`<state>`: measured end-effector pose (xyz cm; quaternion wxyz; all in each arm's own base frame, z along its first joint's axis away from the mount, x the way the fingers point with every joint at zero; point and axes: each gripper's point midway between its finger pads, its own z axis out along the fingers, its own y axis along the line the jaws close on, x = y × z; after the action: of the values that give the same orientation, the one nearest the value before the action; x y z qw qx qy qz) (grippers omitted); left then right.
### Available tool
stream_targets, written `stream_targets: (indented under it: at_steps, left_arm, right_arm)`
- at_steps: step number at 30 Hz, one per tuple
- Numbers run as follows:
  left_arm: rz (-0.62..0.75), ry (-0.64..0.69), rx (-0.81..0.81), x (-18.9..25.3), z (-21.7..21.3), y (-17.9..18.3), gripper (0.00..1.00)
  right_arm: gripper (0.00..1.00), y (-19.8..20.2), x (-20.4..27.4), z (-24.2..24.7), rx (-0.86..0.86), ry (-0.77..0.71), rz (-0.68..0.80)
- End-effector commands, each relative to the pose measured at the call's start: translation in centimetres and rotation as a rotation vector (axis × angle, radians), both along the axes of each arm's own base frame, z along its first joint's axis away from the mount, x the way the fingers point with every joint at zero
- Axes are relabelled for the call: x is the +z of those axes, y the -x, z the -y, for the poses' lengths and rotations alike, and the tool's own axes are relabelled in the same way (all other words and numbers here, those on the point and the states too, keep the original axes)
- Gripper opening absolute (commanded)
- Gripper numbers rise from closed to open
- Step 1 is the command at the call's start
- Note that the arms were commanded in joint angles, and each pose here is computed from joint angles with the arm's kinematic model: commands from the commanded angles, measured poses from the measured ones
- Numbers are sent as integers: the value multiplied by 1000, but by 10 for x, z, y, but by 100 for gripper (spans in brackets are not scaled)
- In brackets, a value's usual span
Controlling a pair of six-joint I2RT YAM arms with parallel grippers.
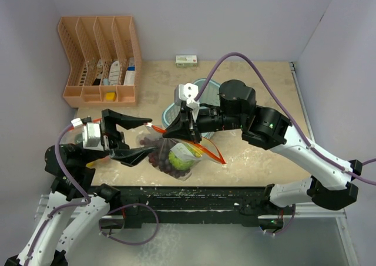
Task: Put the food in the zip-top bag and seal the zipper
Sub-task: Zip the zipper food storage bag at the center of the board.
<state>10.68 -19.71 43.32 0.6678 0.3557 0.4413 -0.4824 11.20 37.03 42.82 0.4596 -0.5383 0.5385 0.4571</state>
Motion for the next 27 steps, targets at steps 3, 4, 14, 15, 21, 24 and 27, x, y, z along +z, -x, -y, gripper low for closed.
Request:
stream_targets:
  at_steps: [3,4,14,15,21,24,27]
  left_arm:
    - [49,14,-94,9,6,12,77]
    - [50,16,-101,10,7,12,74]
    - [38,14,-141,6,12,11,19]
    - [34,17,-135,5,11,10,18]
    - [10,15,-130,-1,13,5,0]
    - [11,-30,-178,-5,18,7,0]
    - [-37,-64,-210,-8,23,1,0]
  right_arm:
    - [0,9,40,6,46,-117,84]
    - [0,9,40,6,48,-115,88]
    - [0,10,36,9,46,-110,91]
    - [0,10,35,10,43,-109,91]
    - [0,8,37,11,28,-111,87]
    - [0,7,40,11,21,-118,88]
    - [0,8,42,12,23,-126,91]
